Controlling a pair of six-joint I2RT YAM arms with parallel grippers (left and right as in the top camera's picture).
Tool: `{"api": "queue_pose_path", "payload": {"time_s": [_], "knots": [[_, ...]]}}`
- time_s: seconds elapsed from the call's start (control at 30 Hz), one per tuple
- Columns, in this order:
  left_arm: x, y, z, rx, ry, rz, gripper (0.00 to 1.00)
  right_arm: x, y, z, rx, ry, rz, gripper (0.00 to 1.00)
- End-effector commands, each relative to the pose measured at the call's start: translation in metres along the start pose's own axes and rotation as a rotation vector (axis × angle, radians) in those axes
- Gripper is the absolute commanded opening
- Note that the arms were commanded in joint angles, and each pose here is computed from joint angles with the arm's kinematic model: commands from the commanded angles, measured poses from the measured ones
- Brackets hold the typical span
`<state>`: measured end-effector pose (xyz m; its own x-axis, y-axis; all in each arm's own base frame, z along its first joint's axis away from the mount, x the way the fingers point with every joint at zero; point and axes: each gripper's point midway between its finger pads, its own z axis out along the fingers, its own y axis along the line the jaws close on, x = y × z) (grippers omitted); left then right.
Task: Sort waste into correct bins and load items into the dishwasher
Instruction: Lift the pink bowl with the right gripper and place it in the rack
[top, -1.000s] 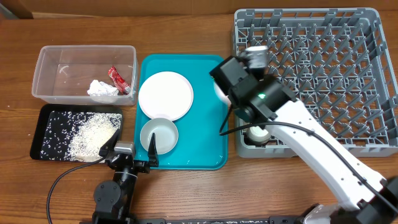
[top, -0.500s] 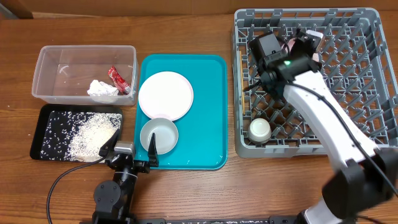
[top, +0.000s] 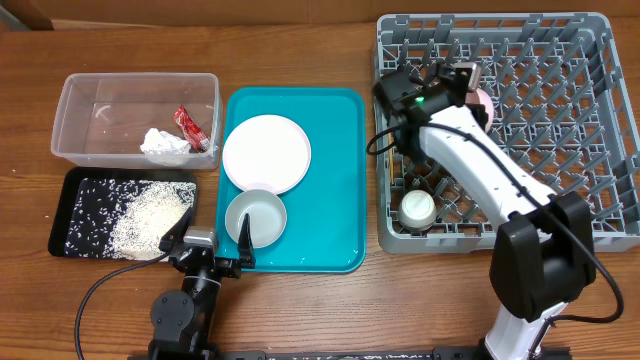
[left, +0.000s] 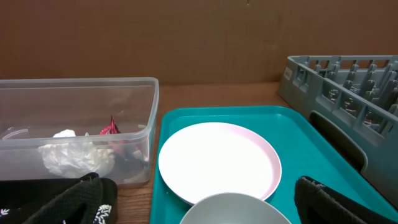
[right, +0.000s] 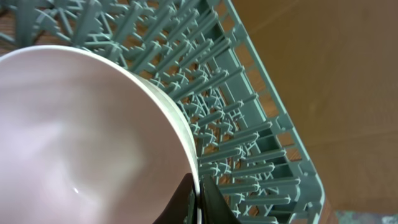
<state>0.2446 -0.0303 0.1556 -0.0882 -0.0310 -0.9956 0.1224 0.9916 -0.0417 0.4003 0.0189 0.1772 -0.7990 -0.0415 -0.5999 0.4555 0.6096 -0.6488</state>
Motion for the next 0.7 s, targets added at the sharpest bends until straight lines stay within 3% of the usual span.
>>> {"api": "queue_pose_path", "payload": {"time_s": [0.0, 0.67], "knots": [[0.001, 0.004, 0.0, -0.018, 0.001, 0.019, 1.0, 0.001, 0.014, -0.016, -0.034, -0.021, -0.044, 0.04], [0.001, 0.004, 0.0, -0.018, 0.001, 0.019, 1.0, 0.03, 0.032, -0.055, -0.108, 0.002, -0.146, 0.04]]}}
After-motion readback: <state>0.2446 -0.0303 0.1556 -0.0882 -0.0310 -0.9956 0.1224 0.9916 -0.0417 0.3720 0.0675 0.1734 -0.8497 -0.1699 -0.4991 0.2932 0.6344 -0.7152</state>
